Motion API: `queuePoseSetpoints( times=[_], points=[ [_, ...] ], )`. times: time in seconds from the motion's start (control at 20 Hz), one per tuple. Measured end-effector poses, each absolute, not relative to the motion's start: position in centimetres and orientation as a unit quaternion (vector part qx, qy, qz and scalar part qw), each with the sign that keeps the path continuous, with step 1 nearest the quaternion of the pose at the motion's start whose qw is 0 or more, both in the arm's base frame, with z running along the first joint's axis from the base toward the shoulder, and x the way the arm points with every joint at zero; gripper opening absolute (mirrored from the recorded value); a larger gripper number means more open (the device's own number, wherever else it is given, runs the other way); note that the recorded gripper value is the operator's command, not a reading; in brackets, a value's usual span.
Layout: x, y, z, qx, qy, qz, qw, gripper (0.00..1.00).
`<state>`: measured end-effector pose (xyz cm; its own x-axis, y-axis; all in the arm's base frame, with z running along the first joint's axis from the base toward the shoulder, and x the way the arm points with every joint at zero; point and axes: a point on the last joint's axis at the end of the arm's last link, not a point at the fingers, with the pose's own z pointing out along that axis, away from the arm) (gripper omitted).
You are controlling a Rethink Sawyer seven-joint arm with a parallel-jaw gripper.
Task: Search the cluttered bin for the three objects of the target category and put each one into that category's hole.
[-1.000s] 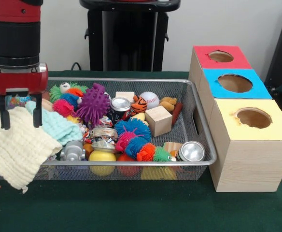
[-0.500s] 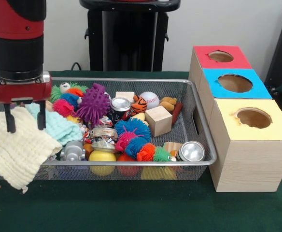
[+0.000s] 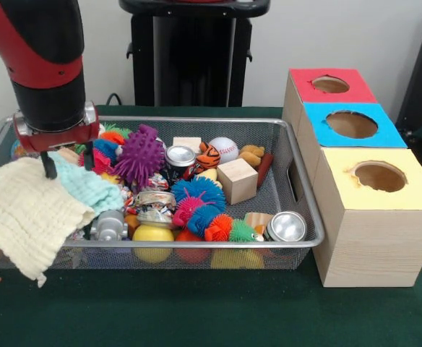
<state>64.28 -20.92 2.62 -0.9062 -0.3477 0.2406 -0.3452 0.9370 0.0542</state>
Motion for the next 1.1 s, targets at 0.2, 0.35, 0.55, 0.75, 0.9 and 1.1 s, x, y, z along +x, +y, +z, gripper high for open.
queuePoseSetpoints(
  times=[0.2,0.35,0.55,0.75,0.9,1.1],
  points=[
    [63.6,-20.6,2.5,0.184,-0.971,-0.001,0.155,1.00],
    [63.8,-20.6,2.4,0.197,-0.967,0.019,0.161,1.00],
    [64.7,-20.9,2.5,0.224,-0.962,0.063,0.144,1.00],
    [66.1,-21.8,3.9,0.239,-0.960,0.102,0.104,1.00],
    [67.2,-22.5,5.2,0.243,-0.959,0.122,0.076,1.00],
    [68.7,-23.2,7.6,0.245,-0.958,0.146,0.039,1.00]
  ],
)
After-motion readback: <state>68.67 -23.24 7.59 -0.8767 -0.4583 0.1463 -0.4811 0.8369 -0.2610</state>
